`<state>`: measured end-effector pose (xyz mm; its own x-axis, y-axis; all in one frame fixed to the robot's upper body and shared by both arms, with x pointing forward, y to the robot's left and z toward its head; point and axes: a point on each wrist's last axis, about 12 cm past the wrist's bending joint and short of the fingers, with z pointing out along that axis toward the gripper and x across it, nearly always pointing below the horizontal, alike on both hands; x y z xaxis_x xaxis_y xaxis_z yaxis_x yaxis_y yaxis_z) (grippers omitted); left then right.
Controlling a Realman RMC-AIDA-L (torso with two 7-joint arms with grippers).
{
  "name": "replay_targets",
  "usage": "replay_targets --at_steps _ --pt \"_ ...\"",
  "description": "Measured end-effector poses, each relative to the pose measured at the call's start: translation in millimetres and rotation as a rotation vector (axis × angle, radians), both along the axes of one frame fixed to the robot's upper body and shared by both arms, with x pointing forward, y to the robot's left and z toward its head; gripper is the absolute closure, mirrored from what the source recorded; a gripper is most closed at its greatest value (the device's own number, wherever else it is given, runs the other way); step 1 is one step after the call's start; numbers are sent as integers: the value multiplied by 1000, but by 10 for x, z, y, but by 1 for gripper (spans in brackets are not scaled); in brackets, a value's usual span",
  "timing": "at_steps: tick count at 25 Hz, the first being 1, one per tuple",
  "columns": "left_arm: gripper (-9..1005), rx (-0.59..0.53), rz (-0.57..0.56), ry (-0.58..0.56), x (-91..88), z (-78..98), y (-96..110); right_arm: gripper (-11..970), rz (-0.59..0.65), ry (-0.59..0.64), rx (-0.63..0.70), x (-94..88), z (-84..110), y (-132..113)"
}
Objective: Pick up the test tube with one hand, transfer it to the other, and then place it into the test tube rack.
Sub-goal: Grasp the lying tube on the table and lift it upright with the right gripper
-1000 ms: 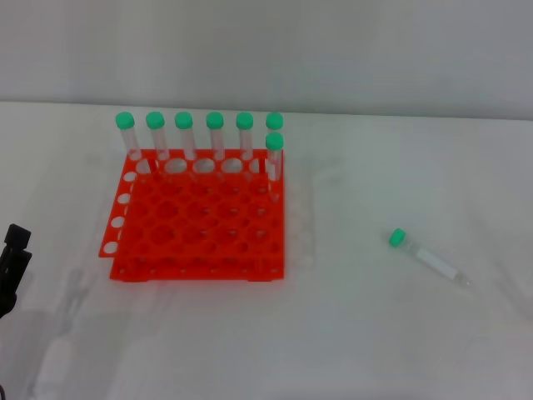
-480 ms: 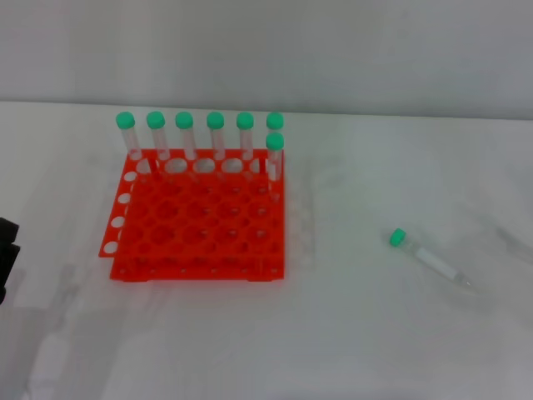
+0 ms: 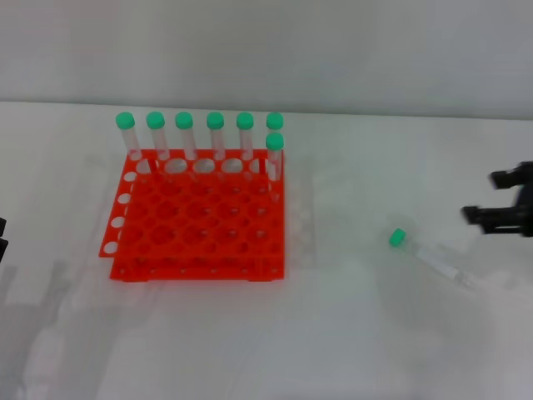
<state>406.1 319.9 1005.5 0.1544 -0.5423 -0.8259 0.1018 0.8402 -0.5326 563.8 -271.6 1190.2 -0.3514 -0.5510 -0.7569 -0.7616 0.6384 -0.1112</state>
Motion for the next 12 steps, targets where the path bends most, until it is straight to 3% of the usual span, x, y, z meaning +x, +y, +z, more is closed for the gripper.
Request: replay_targets --at_steps 4,12 --pt "118 3 -7 -8 40 15 -7 276 -18 89 -108 37 35 333" --pt "119 3 -24 -17 109 35 -38 275 -35 203 -339 144 -55 833"
